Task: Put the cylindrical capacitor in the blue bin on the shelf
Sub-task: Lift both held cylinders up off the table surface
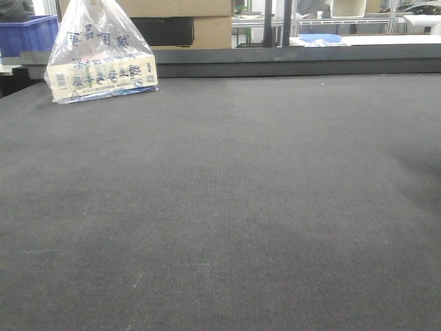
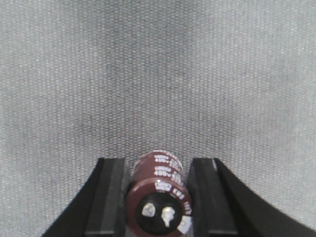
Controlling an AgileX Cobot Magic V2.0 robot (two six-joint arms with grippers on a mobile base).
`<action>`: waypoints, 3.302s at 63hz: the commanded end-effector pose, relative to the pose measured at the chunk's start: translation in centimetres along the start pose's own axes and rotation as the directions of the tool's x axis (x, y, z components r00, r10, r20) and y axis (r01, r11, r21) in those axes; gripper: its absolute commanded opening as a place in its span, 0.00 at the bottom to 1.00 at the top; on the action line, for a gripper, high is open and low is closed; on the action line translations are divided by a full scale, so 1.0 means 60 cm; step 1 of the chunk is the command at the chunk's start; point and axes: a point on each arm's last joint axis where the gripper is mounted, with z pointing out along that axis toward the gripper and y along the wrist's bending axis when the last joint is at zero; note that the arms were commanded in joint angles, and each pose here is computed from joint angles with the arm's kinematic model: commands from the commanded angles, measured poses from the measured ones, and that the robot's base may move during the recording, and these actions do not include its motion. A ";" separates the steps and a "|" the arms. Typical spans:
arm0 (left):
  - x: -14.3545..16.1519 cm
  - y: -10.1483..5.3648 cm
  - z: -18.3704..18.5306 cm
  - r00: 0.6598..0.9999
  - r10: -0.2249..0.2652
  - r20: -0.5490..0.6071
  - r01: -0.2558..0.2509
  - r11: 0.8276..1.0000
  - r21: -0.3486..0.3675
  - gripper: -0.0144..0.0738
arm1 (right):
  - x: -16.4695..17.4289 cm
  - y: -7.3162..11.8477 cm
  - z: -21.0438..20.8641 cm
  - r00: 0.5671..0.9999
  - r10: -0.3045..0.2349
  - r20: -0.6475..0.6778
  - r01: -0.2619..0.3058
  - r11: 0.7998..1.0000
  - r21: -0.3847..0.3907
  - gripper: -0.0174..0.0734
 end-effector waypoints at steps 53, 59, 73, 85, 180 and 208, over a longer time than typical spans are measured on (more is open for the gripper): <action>0.016 -0.003 0.049 1.000 -0.004 0.012 0.004 1.000 0.011 0.37 | 0.000 -0.001 -0.001 1.000 0.009 0.007 -0.009 1.000 -0.008 0.01; 0.016 -0.003 0.049 1.000 -0.004 0.012 0.004 1.000 0.011 0.22 | 0.000 -0.001 -0.002 1.000 0.009 0.012 -0.009 1.000 -0.008 0.01; 0.013 -0.004 0.030 0.998 -0.022 0.051 0.020 0.999 0.029 0.04 | 0.002 -0.001 -0.036 0.995 0.038 0.093 -0.036 0.999 -0.015 0.01; 0.018 -0.001 -0.052 0.957 -0.069 0.282 0.048 0.995 0.082 0.04 | 0.010 -0.002 -0.104 0.962 0.040 0.271 -0.034 0.999 -0.029 0.01; 0.307 0.024 -0.272 0.165 -0.170 0.971 -0.019 0.984 0.176 0.04 | 0.234 -0.015 -0.332 0.192 0.000 0.981 0.026 1.000 -0.005 0.01; 0.307 0.024 -0.272 0.165 -0.170 0.971 -0.019 0.984 0.176 0.04 | 0.234 -0.015 -0.332 0.190 0.002 0.982 0.026 1.000 -0.007 0.01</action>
